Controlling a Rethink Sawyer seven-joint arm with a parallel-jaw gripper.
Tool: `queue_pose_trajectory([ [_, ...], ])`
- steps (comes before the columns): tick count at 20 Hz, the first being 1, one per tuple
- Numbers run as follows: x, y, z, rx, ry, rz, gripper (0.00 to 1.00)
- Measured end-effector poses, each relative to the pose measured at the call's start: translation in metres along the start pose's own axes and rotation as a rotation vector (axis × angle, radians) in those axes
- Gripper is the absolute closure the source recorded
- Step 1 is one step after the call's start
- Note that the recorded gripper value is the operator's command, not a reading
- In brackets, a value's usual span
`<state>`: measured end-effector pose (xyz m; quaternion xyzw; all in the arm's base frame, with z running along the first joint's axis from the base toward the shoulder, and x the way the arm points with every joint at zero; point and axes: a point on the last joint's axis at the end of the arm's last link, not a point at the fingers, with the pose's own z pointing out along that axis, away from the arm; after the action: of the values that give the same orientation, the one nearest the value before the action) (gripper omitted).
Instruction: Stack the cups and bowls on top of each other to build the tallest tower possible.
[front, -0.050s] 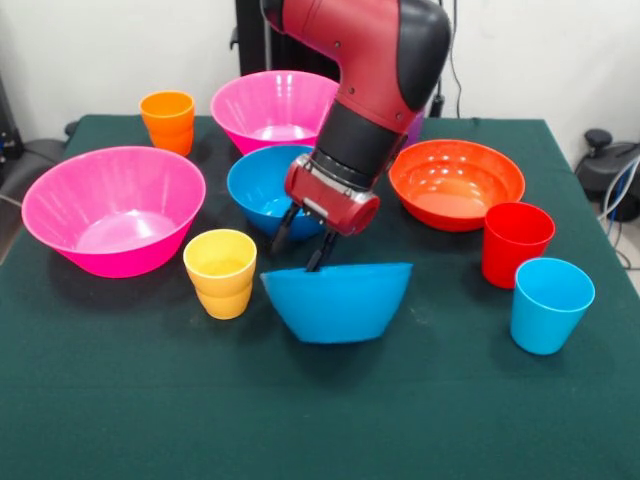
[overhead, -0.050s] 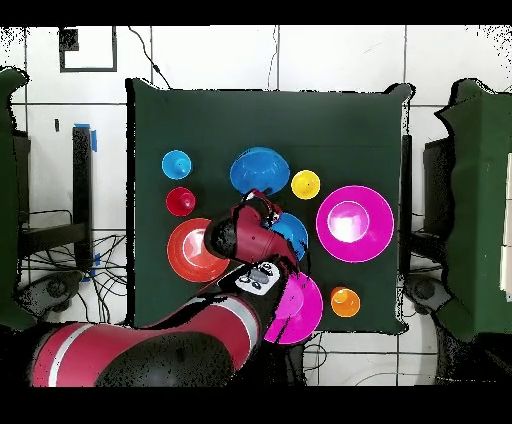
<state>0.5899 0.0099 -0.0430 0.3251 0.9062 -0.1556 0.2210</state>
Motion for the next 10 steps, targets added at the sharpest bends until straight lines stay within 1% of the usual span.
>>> queue_pose_trajectory([
  [4,-0.009,0.003,-0.013,-0.011,0.011,0.006,0.00],
  [5,-0.015,0.006,-0.019,-0.020,0.010,0.010,0.00],
  [10,-0.029,0.011,-0.030,-0.040,-0.008,0.021,0.00],
])
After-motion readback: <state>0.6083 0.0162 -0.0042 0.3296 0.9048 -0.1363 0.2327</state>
